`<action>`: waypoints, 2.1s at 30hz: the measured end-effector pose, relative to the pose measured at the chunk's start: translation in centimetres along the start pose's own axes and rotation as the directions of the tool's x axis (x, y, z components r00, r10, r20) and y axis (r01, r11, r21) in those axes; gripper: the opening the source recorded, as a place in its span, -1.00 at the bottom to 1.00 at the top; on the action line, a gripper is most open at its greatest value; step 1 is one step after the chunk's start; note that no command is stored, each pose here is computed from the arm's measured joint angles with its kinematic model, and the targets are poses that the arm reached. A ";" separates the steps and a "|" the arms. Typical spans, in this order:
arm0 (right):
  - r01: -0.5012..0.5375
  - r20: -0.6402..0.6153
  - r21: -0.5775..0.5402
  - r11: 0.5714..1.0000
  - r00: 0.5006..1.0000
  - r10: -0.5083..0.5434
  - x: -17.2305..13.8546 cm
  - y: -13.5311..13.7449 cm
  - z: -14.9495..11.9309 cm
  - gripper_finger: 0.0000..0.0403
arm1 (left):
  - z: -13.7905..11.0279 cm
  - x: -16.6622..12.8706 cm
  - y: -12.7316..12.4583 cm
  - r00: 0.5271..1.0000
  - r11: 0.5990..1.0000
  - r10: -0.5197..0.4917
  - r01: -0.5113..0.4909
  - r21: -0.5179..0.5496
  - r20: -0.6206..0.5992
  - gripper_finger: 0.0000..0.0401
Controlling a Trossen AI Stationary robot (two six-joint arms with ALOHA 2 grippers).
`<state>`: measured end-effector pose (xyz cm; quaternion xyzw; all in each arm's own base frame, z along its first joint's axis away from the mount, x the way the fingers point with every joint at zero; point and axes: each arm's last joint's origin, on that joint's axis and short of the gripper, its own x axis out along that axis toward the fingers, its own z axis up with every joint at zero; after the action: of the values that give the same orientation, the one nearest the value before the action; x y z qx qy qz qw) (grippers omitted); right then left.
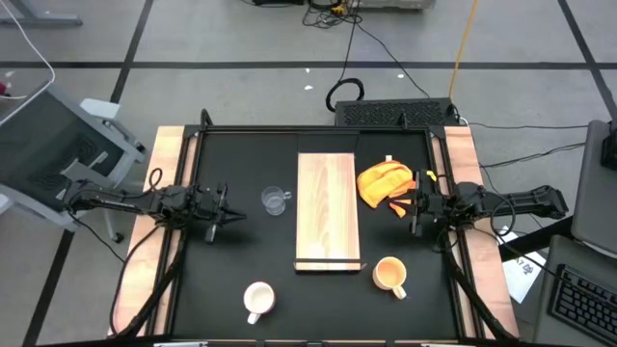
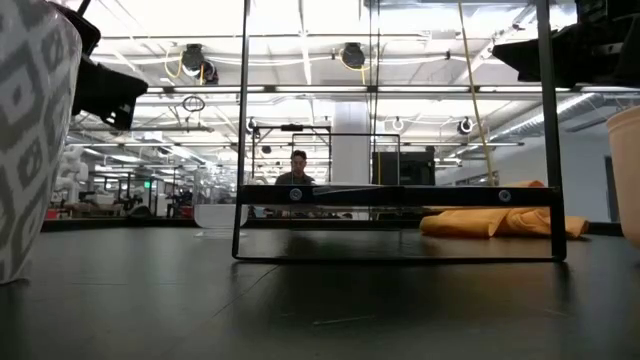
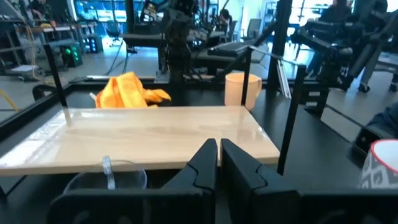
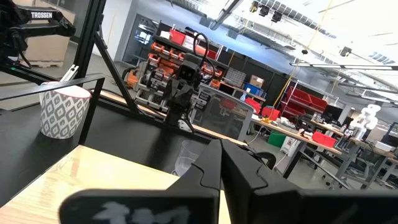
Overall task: Stack small to large cups/mugs on shelf
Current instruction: Put the gray cup on the shelf
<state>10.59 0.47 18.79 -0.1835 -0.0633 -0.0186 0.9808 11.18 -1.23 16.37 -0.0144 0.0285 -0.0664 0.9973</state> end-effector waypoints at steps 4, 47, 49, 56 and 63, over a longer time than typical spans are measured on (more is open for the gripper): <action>-0.001 0.000 0.000 1.000 1.000 0.001 0.0 0.0 0.0 -1.00 | 0.1 0.0 0.0 1.000 1.000 -0.001 0.001 0.000 0.013 -0.89; 0.000 0.000 0.000 1.000 1.000 0.000 0.0 0.0 0.0 -1.00 | 0.9 0.0 0.0 0.995 0.994 0.004 0.006 -0.108 0.098 -0.89; 0.000 0.000 0.000 1.000 1.000 0.000 0.0 0.0 0.0 -1.00 | 1.1 -0.1 0.0 0.993 0.994 0.003 0.009 -0.106 0.116 -0.89; -0.001 0.000 0.000 1.000 1.000 0.001 0.0 0.0 0.0 -1.00 | 1.2 -0.1 0.0 0.992 0.995 0.003 0.009 -0.101 0.124 -0.89; 0.000 0.000 0.000 1.000 1.000 0.000 0.0 0.0 0.0 -1.00 | 1.4 -0.1 0.0 0.989 0.997 0.000 0.011 -0.075 0.145 -0.97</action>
<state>10.59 0.47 18.79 -0.1835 -0.0633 -0.0186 0.9808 11.15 -1.22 17.77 -0.0567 -0.0415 -0.0667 0.9953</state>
